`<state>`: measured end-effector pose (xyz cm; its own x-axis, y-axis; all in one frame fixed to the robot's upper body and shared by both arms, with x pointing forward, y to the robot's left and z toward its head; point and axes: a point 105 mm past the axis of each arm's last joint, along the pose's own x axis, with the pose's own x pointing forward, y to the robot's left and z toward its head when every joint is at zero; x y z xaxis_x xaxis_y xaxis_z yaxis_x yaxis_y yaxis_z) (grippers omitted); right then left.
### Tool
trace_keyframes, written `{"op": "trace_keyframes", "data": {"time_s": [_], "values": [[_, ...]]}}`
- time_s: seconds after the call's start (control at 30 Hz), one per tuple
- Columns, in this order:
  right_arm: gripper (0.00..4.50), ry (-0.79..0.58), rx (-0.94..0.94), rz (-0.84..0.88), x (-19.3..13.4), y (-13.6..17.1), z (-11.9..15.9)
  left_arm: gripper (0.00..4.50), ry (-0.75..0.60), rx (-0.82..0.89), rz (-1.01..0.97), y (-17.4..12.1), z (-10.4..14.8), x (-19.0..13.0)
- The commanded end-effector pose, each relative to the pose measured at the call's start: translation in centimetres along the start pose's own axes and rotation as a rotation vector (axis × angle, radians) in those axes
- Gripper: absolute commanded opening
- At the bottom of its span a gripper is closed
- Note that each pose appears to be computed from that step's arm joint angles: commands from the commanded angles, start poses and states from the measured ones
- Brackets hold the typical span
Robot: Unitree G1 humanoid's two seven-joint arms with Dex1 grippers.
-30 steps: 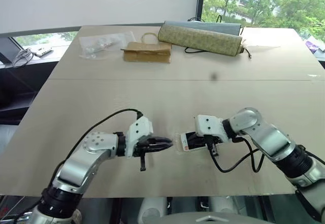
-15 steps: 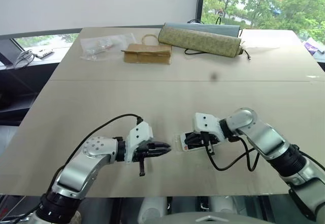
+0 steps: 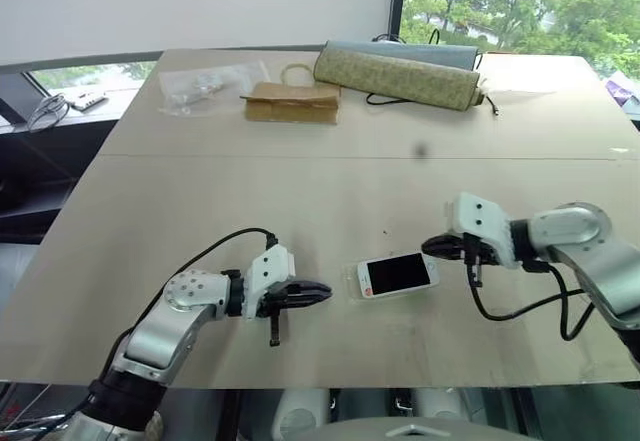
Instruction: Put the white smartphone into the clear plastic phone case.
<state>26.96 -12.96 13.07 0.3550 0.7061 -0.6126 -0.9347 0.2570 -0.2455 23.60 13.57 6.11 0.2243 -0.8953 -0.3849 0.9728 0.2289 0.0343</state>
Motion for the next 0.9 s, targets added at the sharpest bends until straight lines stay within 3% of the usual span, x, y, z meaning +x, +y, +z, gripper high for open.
{"op": "trace_keyframes", "data": {"time_s": [0.03, 0.5, 0.9], "values": [[0.00, 0.000, -0.042, -0.063, -1.3, -0.6, 0.4, 0.17, 0.031, -0.005, 0.010, 0.3, -0.8, 0.4], [0.00, 0.122, -0.020, -0.041, -0.9, 0.5, -2.7, 0.17, 0.039, 0.028, 0.010, 1.1, 1.4, 2.6], [0.00, 0.074, -0.072, 0.075, 1.6, 2.5, -1.1, 0.17, 0.042, 0.037, 0.021, 1.7, 2.2, 3.0]]}}
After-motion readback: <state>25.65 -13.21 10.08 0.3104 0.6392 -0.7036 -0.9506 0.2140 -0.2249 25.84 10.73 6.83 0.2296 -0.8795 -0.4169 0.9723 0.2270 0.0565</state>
